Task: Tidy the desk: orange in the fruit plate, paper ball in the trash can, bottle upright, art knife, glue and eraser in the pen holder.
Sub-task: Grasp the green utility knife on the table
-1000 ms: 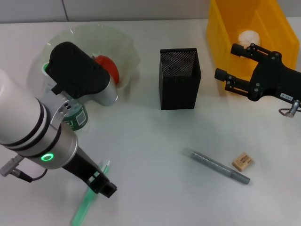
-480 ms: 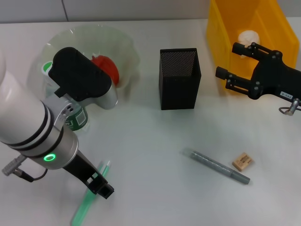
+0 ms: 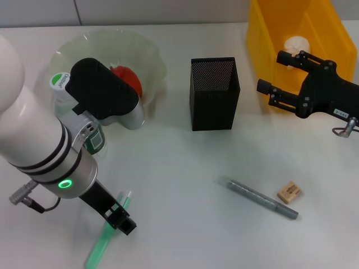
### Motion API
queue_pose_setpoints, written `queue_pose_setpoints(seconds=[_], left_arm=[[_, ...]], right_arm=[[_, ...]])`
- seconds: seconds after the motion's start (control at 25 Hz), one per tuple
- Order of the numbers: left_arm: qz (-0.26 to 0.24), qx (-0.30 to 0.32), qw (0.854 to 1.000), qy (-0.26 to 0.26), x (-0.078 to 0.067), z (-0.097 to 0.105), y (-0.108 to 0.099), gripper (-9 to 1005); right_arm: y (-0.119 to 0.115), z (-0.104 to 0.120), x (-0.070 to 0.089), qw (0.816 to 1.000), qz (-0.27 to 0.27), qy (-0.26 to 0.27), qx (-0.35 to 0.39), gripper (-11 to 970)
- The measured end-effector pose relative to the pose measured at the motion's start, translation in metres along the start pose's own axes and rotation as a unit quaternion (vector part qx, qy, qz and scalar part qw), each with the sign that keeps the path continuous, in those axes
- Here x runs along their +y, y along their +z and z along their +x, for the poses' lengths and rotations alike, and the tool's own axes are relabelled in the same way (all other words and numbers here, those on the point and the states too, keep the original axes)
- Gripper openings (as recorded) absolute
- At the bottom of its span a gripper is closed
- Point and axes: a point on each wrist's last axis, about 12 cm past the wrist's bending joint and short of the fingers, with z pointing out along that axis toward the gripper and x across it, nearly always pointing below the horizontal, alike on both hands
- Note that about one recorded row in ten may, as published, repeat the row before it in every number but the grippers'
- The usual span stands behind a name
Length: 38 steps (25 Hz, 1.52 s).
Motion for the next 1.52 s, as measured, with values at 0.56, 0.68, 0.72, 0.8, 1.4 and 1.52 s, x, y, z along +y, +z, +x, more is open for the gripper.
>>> queue_pose_setpoints(seconds=[0.56, 0.68, 0.72, 0.8, 1.4, 1.52], left_arm=[[0.0, 0.005, 1.0, 0.005, -0.001, -0.001, 0.008, 534], [0.0, 0.006, 1.0, 0.004, 0.0, -0.001, 0.009, 528], [-0.004, 0.011, 1.0, 0.003, 0.002, -0.001, 0.011, 526], [-0.006, 0.012, 1.0, 0.002, 0.003, -0.001, 0.011, 522], [-0.01, 0.012, 1.0, 0.004, 0.004, -0.002, 0.011, 503], [-0.011, 0.011, 1.0, 0.005, 0.004, -0.002, 0.011, 495]], right_arm=[[-0.001, 0.001, 0.001, 1.0, 0.001, 0.002, -0.001, 741], [-0.001, 0.001, 0.001, 1.0, 0.001, 0.001, -0.001, 741], [-0.001, 0.001, 0.001, 1.0, 0.001, 0.001, -0.001, 741], [-0.001, 0.001, 0.001, 1.0, 0.001, 0.001, -0.001, 741], [0.0, 0.001, 0.001, 1.0, 0.0, 0.003, 0.0, 740], [0.0, 0.001, 0.001, 1.0, 0.0, 0.002, 0.0, 740]])
